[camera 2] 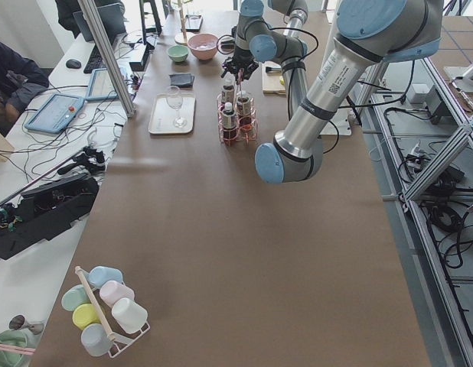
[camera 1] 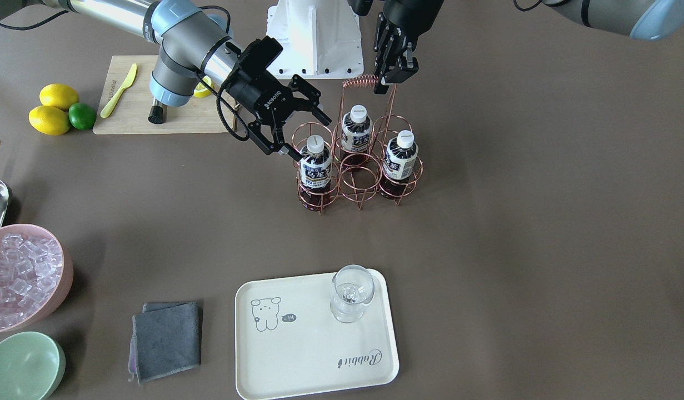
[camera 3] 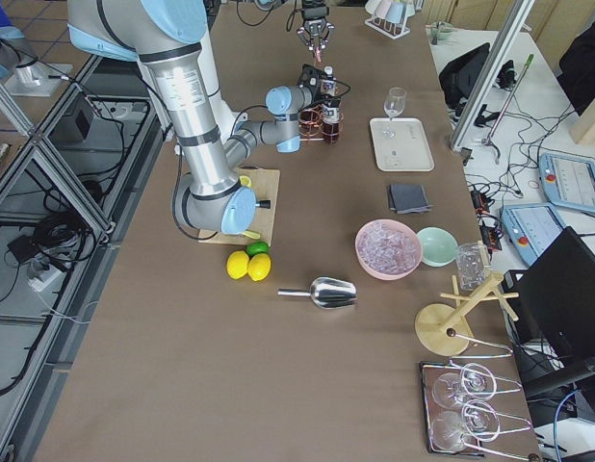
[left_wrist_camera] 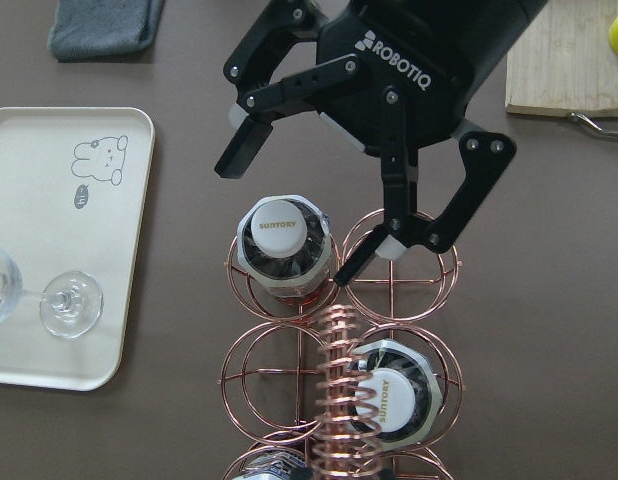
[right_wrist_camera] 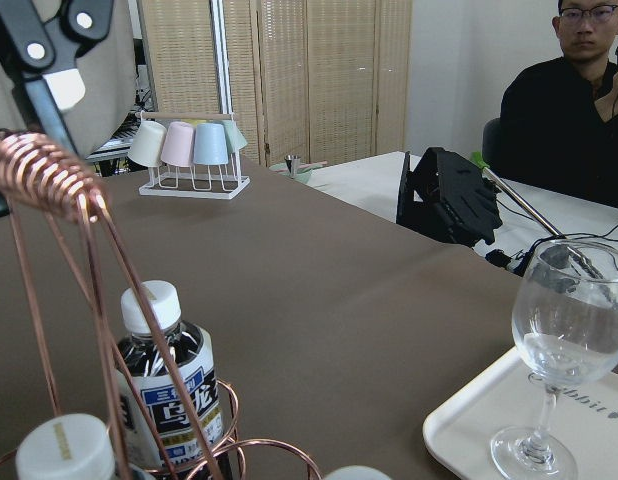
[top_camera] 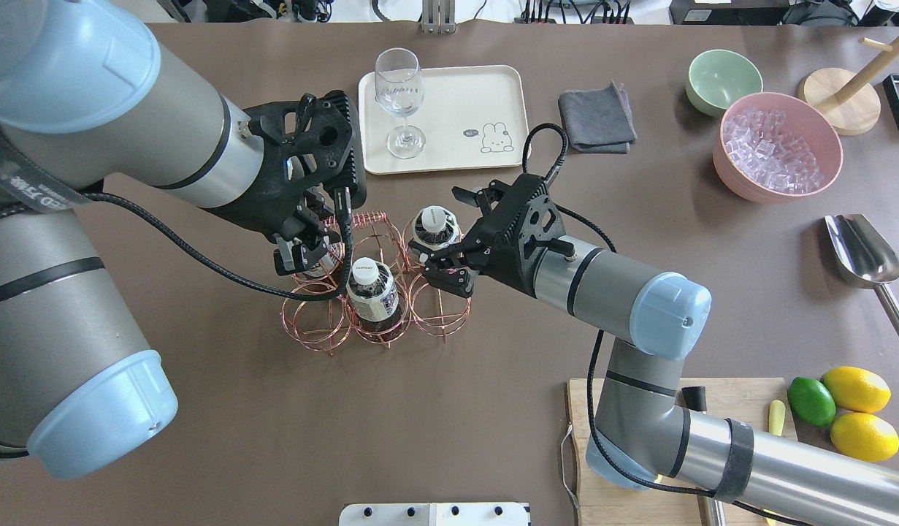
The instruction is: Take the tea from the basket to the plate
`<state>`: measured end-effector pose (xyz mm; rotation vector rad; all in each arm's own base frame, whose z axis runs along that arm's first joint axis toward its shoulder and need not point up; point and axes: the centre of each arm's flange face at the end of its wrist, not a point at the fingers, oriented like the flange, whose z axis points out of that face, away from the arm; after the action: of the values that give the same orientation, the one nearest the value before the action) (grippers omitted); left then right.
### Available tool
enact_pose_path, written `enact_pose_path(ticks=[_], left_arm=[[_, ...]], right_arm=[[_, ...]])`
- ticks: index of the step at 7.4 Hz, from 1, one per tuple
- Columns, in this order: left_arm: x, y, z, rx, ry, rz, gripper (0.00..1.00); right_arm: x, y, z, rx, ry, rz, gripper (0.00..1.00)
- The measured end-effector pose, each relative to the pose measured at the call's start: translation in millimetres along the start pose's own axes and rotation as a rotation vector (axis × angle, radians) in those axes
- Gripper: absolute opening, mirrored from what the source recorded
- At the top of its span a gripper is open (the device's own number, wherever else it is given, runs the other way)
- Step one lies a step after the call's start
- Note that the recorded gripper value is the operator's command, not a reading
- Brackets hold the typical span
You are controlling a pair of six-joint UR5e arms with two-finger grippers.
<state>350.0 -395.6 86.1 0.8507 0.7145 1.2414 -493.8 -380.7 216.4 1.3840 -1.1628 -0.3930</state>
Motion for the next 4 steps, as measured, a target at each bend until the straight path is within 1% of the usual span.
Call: enact_pose_path(ticks=[1,4], left_arm=[[-0.1,-0.3,0.0,0.000,0.000,0.000,0.00],[-0.3,-0.8,-0.5,0.000,0.000,0.000,0.00]], right_arm=[[0.3,0.5,1.4,0.000,0.007,-0.022,0.61],[0.0,-1.4,4.5,0.007,0.018,-0.035,0.60]])
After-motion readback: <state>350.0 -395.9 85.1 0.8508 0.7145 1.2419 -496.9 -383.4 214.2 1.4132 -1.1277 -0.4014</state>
